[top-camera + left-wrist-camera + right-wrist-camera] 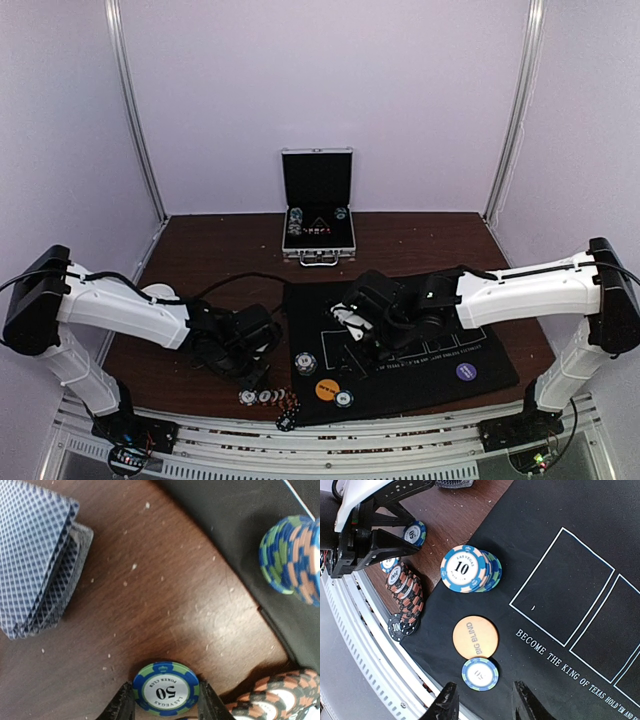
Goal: Distribute texas hold em gaming equipment
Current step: Pick up the pile of poker chips from the center of the board, then place the poker chips pile on the poker table mat.
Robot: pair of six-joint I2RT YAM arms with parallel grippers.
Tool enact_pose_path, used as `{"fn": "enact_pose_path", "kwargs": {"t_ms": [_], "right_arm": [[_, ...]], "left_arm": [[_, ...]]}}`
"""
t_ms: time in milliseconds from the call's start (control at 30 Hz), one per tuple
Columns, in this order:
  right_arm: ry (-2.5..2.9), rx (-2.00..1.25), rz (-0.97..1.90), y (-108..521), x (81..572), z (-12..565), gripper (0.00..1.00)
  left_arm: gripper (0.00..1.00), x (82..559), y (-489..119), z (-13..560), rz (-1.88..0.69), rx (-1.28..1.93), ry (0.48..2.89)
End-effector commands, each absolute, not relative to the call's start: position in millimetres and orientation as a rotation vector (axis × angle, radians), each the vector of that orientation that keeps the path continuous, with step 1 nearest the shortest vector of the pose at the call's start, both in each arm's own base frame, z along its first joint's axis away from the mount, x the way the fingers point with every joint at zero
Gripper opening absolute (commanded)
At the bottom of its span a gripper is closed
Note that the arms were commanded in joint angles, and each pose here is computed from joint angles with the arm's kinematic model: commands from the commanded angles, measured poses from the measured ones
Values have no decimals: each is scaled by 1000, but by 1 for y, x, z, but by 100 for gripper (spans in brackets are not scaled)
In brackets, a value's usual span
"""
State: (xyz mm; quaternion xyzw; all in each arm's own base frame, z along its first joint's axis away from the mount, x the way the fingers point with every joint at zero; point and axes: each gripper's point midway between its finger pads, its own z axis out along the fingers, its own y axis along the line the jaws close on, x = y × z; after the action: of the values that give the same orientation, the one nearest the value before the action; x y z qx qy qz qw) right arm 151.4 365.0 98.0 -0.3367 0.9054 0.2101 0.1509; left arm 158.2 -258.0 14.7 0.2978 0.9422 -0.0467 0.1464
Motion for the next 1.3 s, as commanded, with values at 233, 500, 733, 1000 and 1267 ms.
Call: {"fn": "enact_pose_path", "kwargs": {"t_ms": [233, 500, 733, 1000, 1267], "right_arm": [[2575, -922, 604, 359, 159, 113, 39], [2565, -829, 638, 348, 172, 123, 40], [2587, -550, 583, 290, 218, 137, 43], [2554, -167, 434, 178, 266, 153, 46], [2518, -31, 408, 128, 275, 162, 51]], "left_arm": [[0, 167, -248, 57, -77, 827, 2658], [0, 180, -258, 91, -93, 816, 2577], [0, 201, -296, 142, -129, 905, 2436], [0, 175, -430, 164, -268, 1338, 2153], [0, 121, -551, 111, -341, 1706, 1935]]}}
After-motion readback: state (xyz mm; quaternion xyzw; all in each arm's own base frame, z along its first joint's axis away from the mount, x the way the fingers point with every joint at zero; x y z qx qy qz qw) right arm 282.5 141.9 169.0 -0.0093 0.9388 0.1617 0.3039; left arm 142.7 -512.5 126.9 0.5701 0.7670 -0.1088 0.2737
